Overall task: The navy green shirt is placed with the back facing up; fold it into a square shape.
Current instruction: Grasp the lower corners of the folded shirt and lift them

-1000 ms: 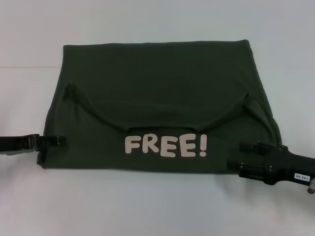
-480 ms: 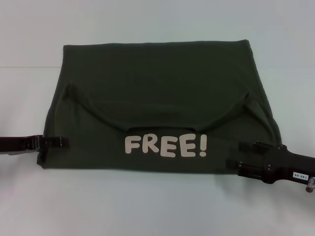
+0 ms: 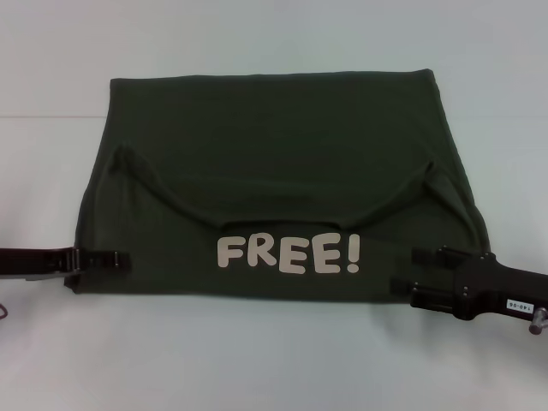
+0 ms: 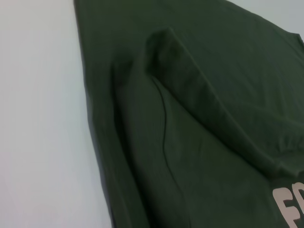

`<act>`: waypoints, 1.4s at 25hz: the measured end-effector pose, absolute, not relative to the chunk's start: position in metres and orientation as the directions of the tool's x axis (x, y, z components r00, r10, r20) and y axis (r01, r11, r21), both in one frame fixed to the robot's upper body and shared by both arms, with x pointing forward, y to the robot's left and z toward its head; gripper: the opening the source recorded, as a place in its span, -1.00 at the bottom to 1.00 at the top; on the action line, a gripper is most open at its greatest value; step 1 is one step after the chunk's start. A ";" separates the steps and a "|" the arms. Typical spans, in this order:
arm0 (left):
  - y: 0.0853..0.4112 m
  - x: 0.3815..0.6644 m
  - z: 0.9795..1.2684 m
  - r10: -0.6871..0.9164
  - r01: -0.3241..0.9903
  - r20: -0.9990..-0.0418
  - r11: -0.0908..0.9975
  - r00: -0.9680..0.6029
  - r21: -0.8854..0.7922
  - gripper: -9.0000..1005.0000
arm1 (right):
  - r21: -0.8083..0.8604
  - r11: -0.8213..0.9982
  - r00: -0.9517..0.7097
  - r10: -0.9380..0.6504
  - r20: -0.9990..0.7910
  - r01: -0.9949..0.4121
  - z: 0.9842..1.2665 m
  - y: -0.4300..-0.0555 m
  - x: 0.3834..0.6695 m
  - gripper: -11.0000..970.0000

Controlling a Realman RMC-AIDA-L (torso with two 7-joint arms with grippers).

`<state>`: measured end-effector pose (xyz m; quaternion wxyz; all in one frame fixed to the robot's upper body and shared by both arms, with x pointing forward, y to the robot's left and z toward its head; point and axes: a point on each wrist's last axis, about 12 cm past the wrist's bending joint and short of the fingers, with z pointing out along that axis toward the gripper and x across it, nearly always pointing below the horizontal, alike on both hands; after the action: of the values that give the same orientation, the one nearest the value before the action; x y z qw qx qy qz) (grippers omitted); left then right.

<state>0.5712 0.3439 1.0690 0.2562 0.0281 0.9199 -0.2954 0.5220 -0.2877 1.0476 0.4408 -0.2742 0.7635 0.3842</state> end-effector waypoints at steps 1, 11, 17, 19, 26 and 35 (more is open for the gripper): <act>0.344 0.571 1.069 -0.102 0.201 -0.486 0.823 -0.868 -0.531 0.69 | 0.345 0.554 -0.461 -0.080 -0.884 -0.758 1.048 -0.288 0.522 0.70; 0.346 0.570 1.071 -0.090 0.192 -0.479 0.839 -0.873 -0.509 0.50 | 0.344 0.553 -0.459 -0.081 -0.885 -0.759 1.048 -0.287 0.522 0.70; 0.347 0.570 1.071 -0.083 0.196 -0.481 0.842 -0.873 -0.502 0.24 | 0.347 0.548 -0.460 -0.078 -0.884 -0.761 1.048 -0.286 0.521 0.70; 0.346 0.570 1.071 -0.080 0.200 -0.481 0.841 -0.873 -0.502 0.06 | 0.349 0.546 -0.461 -0.077 -0.884 -0.761 1.048 -0.286 0.521 0.70; 0.345 0.571 1.072 -0.068 0.209 -0.480 0.841 -0.875 -0.499 -0.72 | 0.361 0.534 -0.465 -0.069 -0.883 -0.765 1.050 -0.287 0.520 0.69; 0.344 0.571 1.072 -0.046 0.223 -0.477 0.842 -0.877 -0.491 -0.93 | 0.562 0.606 -0.685 0.038 -0.727 -0.563 1.095 -0.336 0.534 0.68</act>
<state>0.5714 0.3440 1.0724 0.2430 0.0474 0.9285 -0.2767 0.5338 -0.3361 1.0946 0.3628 -0.1602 0.8194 0.4140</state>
